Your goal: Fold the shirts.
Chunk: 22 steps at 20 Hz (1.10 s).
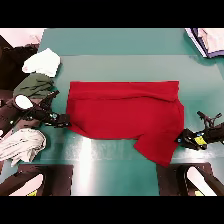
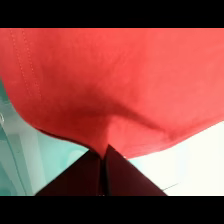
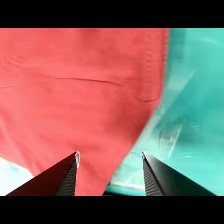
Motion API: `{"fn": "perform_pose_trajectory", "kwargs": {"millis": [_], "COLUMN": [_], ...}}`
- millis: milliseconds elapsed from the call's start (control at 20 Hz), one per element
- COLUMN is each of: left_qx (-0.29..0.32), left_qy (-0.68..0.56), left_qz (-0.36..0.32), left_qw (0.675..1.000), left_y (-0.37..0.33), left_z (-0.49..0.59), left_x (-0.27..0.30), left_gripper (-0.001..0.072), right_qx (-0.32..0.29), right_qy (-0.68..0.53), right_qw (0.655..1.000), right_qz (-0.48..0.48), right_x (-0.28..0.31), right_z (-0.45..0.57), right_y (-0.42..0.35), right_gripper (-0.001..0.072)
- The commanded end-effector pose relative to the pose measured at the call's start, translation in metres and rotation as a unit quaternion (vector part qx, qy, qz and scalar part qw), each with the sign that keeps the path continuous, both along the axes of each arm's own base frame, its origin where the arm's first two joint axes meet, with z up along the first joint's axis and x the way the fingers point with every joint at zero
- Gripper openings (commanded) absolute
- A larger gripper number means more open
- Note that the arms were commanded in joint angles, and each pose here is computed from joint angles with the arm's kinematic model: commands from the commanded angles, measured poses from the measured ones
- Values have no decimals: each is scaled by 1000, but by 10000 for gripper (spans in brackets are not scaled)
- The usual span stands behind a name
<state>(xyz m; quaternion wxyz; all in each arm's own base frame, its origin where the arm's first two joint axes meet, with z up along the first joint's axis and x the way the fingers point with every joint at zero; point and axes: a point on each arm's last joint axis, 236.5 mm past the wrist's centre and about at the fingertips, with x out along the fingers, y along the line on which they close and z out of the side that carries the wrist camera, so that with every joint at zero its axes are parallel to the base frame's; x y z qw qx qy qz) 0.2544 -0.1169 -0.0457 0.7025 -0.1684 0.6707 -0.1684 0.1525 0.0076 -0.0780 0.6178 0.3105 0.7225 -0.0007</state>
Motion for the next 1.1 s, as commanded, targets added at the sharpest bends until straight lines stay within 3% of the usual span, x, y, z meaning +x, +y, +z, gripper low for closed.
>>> {"fn": "perform_pose_trajectory", "kwargs": {"millis": [0, 100, 200, 250, 500, 700, 850, 1050], "left_qx": [0, 0, 0, 1, 22, -3, -26, -12], "left_qy": [-3, -3, -3, -4, -32, -85, -166, -262], "left_qz": [0, 0, 0, 0, -10, -8, 11, 63], "left_qw": [1000, 1000, 1000, 1000, 999, 996, 986, 963], "left_y": [0, 0, 0, 0, 9, 0, -8, 6], "left_z": [2, 2, 2, 1, 15, 66, 115, 139], "left_x": [2, 2, 2, 2, 1, -15, 13, 69], "left_gripper": [23, 23, 23, 23, 22, 22, 22, 22], "right_qx": [-8, -2, -4, -8, -43, -84, -90, -94], "right_qy": [-1, 4, -4, -9, -58, -122, -229, -256], "right_qw": [1000, 1000, 1000, 1000, 997, 989, 969, 962], "right_qz": [-6, -8, 2, 6, 25, 10, -9, 34], "right_x": [-1, 0, 2, 3, 9, 24, 65, 112], "right_z": [-9, -11, -14, -14, 23, 87, 140, 157], "right_y": [-2, -1, -2, -4, -12, -19, -18, -18], "right_gripper": [358, 228, 37, 15, 11, 11, 11, 11]}}
